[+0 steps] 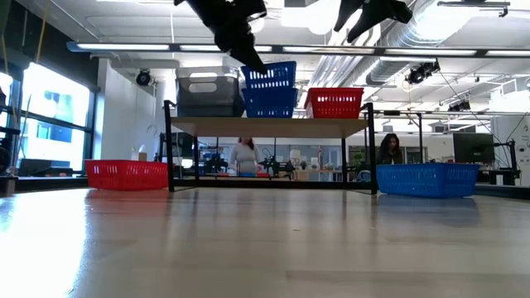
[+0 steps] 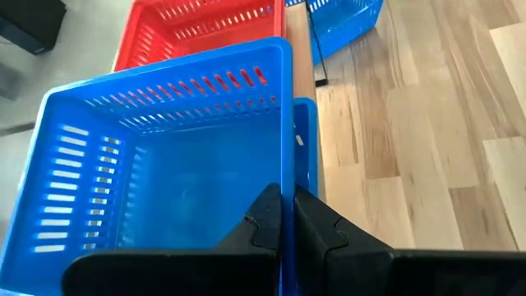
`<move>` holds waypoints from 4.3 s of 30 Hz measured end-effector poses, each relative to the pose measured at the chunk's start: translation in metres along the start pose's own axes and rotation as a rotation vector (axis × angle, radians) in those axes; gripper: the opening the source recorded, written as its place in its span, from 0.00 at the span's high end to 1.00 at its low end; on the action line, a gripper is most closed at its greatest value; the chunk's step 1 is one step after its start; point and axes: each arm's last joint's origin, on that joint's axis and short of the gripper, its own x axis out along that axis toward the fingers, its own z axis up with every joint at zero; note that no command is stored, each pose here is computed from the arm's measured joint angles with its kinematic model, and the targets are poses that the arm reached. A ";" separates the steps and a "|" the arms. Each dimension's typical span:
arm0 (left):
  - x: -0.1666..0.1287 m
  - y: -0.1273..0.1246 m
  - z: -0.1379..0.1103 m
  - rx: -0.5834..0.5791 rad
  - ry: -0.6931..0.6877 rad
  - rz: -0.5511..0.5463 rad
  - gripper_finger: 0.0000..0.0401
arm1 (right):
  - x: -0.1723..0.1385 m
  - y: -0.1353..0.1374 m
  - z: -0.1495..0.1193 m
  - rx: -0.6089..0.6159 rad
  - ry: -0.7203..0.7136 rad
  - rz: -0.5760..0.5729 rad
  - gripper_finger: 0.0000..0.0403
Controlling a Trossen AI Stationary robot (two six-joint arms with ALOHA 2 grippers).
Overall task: Stack baskets on shelf by color
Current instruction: Stack the bottom blue bin on top of the blue bin on the shelf, then stack the red bin on top of the red bin on the shelf
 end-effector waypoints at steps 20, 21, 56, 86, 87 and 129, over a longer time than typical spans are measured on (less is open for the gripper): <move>0.010 -0.004 0.001 -0.031 0.029 0.032 0.92 | 0.000 0.000 0.000 -0.003 -0.002 -0.002 0.63; 0.010 -0.005 0.002 -0.030 0.028 0.031 0.91 | 0.000 0.000 0.000 -0.003 -0.002 -0.002 0.63; -0.079 -0.006 0.040 -0.196 0.080 0.082 0.68 | -0.011 -0.027 -0.023 -0.069 0.150 -0.288 0.63; -0.146 -0.060 -0.054 -0.554 0.229 0.275 0.69 | -0.038 -0.049 -0.029 0.005 0.130 -0.355 0.64; -0.149 -0.060 -0.057 -0.568 0.225 0.304 0.69 | -0.038 -0.048 -0.029 0.006 0.129 -0.353 0.64; -0.106 0.047 -0.123 -1.246 0.330 0.761 0.68 | -0.037 -0.046 -0.028 0.010 0.136 -0.325 0.64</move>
